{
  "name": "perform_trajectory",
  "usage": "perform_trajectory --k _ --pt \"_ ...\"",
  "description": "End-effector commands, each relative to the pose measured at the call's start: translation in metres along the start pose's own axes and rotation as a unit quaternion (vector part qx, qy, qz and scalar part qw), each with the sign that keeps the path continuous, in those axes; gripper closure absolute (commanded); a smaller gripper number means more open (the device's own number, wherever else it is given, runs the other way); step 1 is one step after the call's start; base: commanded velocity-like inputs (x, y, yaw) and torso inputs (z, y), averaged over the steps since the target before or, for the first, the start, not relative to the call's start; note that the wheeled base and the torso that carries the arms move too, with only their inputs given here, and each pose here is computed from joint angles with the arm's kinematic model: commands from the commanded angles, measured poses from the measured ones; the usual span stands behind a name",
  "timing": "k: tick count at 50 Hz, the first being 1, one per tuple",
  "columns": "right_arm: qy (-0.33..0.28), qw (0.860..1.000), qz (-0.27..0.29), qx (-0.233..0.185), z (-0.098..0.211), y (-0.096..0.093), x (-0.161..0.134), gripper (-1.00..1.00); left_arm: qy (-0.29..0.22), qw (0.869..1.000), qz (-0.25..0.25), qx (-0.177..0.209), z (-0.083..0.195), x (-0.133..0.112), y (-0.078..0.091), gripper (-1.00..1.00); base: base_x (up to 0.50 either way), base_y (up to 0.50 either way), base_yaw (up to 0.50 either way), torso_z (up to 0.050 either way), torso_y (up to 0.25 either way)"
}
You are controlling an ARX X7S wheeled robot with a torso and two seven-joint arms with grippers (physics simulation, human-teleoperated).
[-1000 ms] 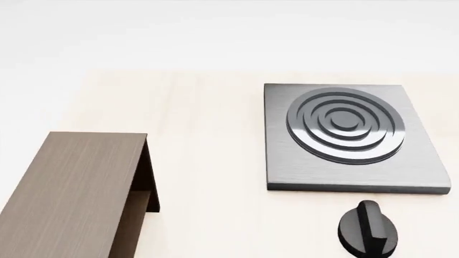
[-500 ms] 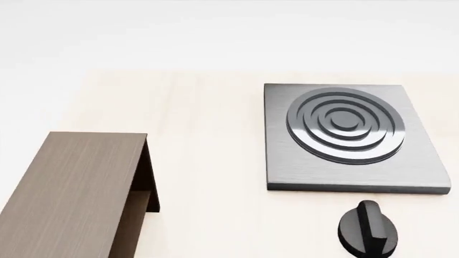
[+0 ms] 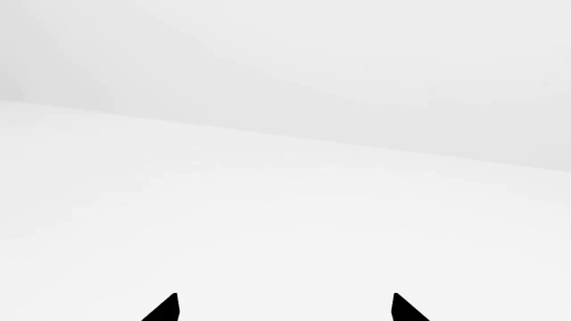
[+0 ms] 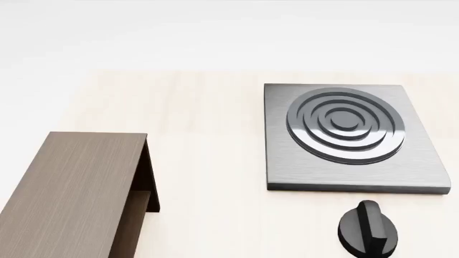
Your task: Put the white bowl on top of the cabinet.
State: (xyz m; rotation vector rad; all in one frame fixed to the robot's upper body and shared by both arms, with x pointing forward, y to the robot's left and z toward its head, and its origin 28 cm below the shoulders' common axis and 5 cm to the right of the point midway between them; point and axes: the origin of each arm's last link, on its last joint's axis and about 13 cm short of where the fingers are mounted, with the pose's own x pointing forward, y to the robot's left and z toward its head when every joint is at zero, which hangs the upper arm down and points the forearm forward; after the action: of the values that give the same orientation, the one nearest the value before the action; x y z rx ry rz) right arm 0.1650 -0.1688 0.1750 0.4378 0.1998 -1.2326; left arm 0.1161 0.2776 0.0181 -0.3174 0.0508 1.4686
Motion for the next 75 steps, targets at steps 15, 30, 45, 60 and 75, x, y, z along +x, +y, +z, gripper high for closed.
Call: perform_trajectory --k 15,30,45,60,75 --pt "0.043 0.998 -0.054 -0.013 -0.018 0.006 0.038 -1.0 -0.011 1.0 -0.005 -0.002 0.0 0.0 0.0 -1.0 0.0 0.0 0.0 0.0 0.0" --pt "0.071 0.996 -0.034 -0.05 -0.033 0.023 0.049 -1.0 -0.01 1.0 -0.006 -0.001 -0.001 0.0 0.001 -1.0 0.0 0.0 0.0 0.0 0.0" --pt "0.096 0.992 -0.057 -0.052 -0.046 0.016 0.063 -1.0 -0.011 1.0 -0.005 0.0 -0.001 0.0 0.001 -1.0 0.0 0.0 0.0 0.0 0.0" --pt "0.122 0.989 -0.072 -0.052 -0.056 0.014 0.074 -1.0 -0.012 1.0 -0.005 0.0 0.0 0.0 0.001 -1.0 0.0 0.0 0.0 0.0 0.0" --pt "0.143 0.984 -0.093 -0.044 -0.065 0.008 0.083 -1.0 -0.012 1.0 -0.004 0.001 0.0 0.0 0.001 -1.0 0.0 0.0 0.0 0.0 0.0"
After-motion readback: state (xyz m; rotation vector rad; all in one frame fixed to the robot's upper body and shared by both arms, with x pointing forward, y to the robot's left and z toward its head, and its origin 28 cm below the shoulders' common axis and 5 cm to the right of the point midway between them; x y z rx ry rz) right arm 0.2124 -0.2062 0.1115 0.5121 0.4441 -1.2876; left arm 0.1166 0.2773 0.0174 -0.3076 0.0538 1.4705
